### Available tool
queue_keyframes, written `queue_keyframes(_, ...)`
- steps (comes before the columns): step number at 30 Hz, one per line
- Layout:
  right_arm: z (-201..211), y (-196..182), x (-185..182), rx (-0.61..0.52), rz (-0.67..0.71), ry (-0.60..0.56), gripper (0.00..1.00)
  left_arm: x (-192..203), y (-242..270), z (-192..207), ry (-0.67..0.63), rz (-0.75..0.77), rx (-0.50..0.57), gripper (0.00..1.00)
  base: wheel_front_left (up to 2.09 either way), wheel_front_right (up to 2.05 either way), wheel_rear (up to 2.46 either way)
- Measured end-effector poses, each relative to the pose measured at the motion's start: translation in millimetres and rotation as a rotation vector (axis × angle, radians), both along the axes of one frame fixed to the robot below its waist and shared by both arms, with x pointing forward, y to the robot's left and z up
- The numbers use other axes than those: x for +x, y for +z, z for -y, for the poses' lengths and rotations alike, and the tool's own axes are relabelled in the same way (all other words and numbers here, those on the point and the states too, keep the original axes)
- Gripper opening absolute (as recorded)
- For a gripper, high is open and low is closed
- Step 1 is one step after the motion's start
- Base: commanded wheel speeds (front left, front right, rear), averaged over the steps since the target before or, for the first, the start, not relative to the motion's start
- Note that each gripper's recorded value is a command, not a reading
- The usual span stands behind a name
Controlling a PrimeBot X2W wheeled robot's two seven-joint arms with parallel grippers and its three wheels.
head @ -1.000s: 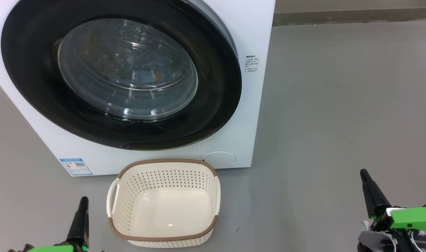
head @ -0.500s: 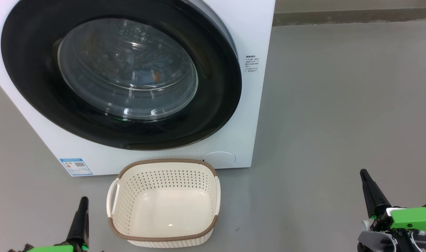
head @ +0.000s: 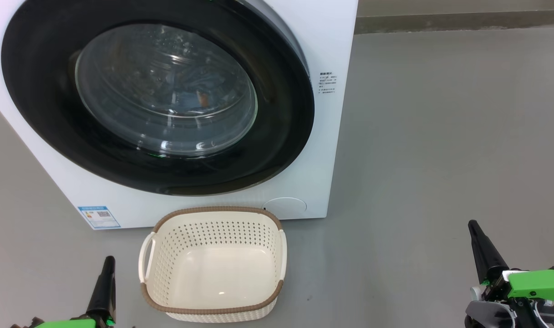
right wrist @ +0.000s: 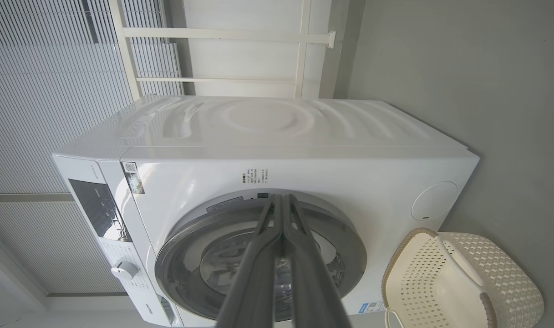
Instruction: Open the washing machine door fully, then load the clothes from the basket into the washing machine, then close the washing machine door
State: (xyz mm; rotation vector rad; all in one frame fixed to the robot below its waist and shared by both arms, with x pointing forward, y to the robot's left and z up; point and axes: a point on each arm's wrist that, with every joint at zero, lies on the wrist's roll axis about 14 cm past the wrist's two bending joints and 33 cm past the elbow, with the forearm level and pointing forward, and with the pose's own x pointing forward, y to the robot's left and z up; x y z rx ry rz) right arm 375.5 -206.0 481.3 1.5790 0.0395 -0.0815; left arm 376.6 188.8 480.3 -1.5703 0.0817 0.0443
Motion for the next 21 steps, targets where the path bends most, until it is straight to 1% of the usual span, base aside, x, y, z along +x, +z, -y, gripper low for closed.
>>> queue_keyframes(21,0.1,0.0,0.0,0.000,0.000,0.000,0.00,0.0,0.0,0.0,0.000,0.000,0.000,0.00,0.00,0.00,0.00)
